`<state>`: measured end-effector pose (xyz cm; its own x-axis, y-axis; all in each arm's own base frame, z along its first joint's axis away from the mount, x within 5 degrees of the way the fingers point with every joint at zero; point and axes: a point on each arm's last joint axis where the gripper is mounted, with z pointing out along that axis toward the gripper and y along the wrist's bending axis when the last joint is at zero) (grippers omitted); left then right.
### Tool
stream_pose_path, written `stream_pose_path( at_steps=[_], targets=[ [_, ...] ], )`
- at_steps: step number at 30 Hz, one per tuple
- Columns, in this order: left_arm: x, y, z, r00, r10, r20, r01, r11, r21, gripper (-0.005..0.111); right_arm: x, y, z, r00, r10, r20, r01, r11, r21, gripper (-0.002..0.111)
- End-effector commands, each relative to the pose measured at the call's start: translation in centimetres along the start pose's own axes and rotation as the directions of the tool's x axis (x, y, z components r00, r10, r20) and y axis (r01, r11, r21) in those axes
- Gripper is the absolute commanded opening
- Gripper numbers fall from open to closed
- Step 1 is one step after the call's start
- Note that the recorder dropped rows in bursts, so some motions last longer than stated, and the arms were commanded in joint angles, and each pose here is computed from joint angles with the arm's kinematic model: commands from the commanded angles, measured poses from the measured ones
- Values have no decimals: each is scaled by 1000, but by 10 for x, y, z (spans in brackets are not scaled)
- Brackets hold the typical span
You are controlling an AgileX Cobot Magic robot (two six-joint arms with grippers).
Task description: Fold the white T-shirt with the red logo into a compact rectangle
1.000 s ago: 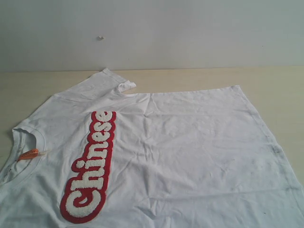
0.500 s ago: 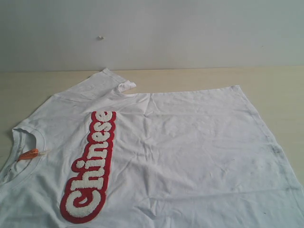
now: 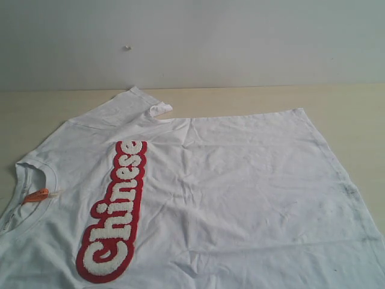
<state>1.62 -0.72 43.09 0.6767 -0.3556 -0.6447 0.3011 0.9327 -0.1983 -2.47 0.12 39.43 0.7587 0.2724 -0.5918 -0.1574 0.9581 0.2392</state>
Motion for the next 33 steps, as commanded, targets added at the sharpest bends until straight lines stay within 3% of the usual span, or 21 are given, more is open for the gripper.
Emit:
stream_pose_path(
  at_steps=[1,5,7,9,11,15,16,17,18,19,20,22,24,26,27,29,31,33],
  targets=[
    [-17,0,40,995,27,-95,-34,997,-67,0,-31,13,29,997,-73,-16,73,997,0,0],
    [-13,12,67,939,-30,-343,-58,969,-242,0,-39,18,61,972,-127,-197,135,990,31,0],
    [1,18,75,889,-60,-454,-74,960,-271,0,-37,18,77,931,-144,-336,169,985,46,0],
    [28,22,84,762,28,-648,-200,960,-195,0,-27,15,98,841,-177,-511,231,972,44,0],
    [70,25,96,506,124,-854,-296,954,-37,0,0,6,123,699,-179,-692,278,960,32,0],
    [116,25,107,234,188,-954,-269,955,122,0,33,-5,139,522,-190,-831,316,949,-19,0],
    [135,24,109,114,228,-967,-230,953,197,0,52,-9,144,416,-203,-887,310,948,-72,0],
    [145,24,109,49,255,-966,-203,949,240,0,64,-12,146,356,-209,-911,300,949,-101,0],
    [161,24,107,-63,317,-946,-143,936,323,0,85,-15,149,262,-211,-942,256,956,-143,0],
    [169,25,103,-141,372,-917,-101,916,387,0,95,-16,150,207,-223,-953,229,958,-174,0],
    [184,28,96,-268,437,-859,-28,887,461,0,114,-18,150,113,-265,-958,175,954,-244,0],
    [201,33,82,-410,505,-759,88,851,518,0,139,-22,149,-17,-322,-947,73,944,-323,0],
    [214,36,70,-463,579,-672,178,803,569,0,160,-25,146,-116,-377,-919,-26,926,-376,0],
    [227,41,50,-474,701,-533,312,699,643,0,180,-28,141,-222,-419,-881,-123,908,-401,0],
    [232,43,39,-465,763,-449,383,631,675,0,189,-28,139,-257,-448,-856,-158,894,-420,0],
    [238,46,24,-435,833,-343,464,533,707,0,198,-26,136,-295,-514,-806,-197,858,-475,0],
    [243,49,16,-401,872,-280,493,463,737,0,205,-23,133,-319,-574,-754,-230,819,-526,0],
    [249,51,13,-381,886,-264,483,434,760,0,210,-24,130,-361,-620,-697,-240,784,-572,0]
  ],
)
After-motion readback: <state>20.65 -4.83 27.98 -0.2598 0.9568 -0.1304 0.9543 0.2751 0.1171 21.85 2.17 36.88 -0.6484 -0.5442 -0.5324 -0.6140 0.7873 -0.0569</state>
